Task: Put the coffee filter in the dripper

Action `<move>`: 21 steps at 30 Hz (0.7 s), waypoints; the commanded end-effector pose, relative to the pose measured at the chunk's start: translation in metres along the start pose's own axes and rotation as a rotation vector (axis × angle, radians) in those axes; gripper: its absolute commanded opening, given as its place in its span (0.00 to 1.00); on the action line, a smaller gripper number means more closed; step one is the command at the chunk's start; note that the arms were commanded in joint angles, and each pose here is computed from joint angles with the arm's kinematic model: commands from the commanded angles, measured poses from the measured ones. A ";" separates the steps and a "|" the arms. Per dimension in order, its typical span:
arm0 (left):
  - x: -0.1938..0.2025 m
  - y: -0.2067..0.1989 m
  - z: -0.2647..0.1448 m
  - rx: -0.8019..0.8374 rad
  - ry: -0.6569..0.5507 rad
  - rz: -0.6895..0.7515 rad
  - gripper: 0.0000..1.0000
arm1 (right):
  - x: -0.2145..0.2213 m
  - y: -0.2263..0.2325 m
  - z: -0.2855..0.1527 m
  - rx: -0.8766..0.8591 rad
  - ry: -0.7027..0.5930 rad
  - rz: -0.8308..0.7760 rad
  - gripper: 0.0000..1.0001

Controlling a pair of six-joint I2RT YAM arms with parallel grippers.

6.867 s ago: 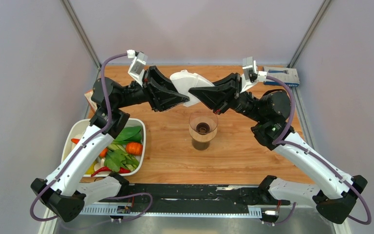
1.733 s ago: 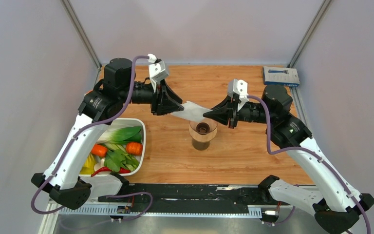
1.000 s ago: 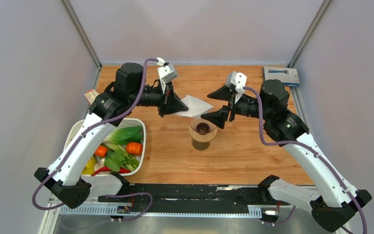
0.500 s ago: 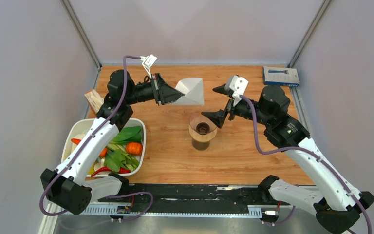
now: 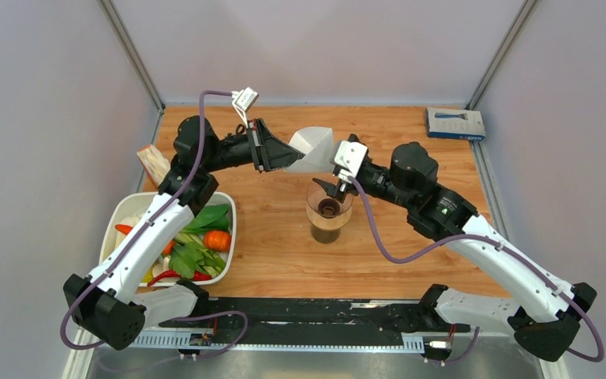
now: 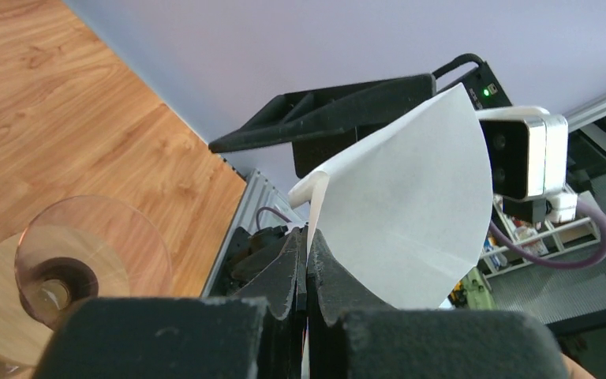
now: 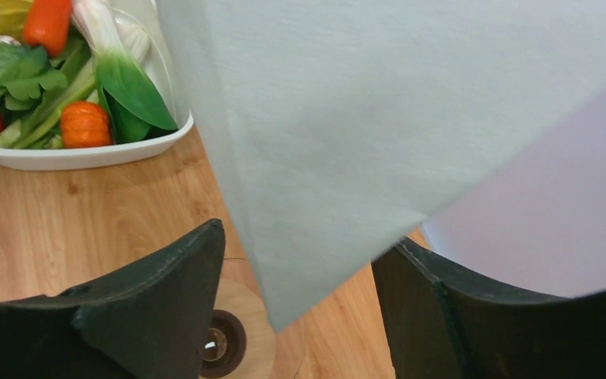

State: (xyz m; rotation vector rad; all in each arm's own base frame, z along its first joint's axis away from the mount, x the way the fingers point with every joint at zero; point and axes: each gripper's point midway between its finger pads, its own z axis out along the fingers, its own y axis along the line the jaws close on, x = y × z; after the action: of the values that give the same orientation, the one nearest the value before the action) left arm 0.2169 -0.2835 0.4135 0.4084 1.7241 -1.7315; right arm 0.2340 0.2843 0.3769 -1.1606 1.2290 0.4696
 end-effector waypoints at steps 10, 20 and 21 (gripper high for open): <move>-0.005 0.020 0.000 -0.206 -0.050 -0.133 0.00 | -0.012 -0.017 0.000 0.137 0.033 -0.253 0.56; -0.005 0.018 0.001 -0.206 -0.058 -0.117 0.00 | -0.003 -0.005 -0.002 0.087 0.048 -0.311 0.51; -0.005 0.018 0.001 -0.206 -0.056 -0.106 0.00 | -0.003 -0.005 -0.003 0.088 0.050 -0.311 0.53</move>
State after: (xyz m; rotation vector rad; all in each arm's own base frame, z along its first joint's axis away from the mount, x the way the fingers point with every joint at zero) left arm 0.2357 -0.2823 0.3856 0.1249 1.9516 -1.6222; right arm 0.2409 0.2847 0.3682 -1.2803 1.1278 0.1702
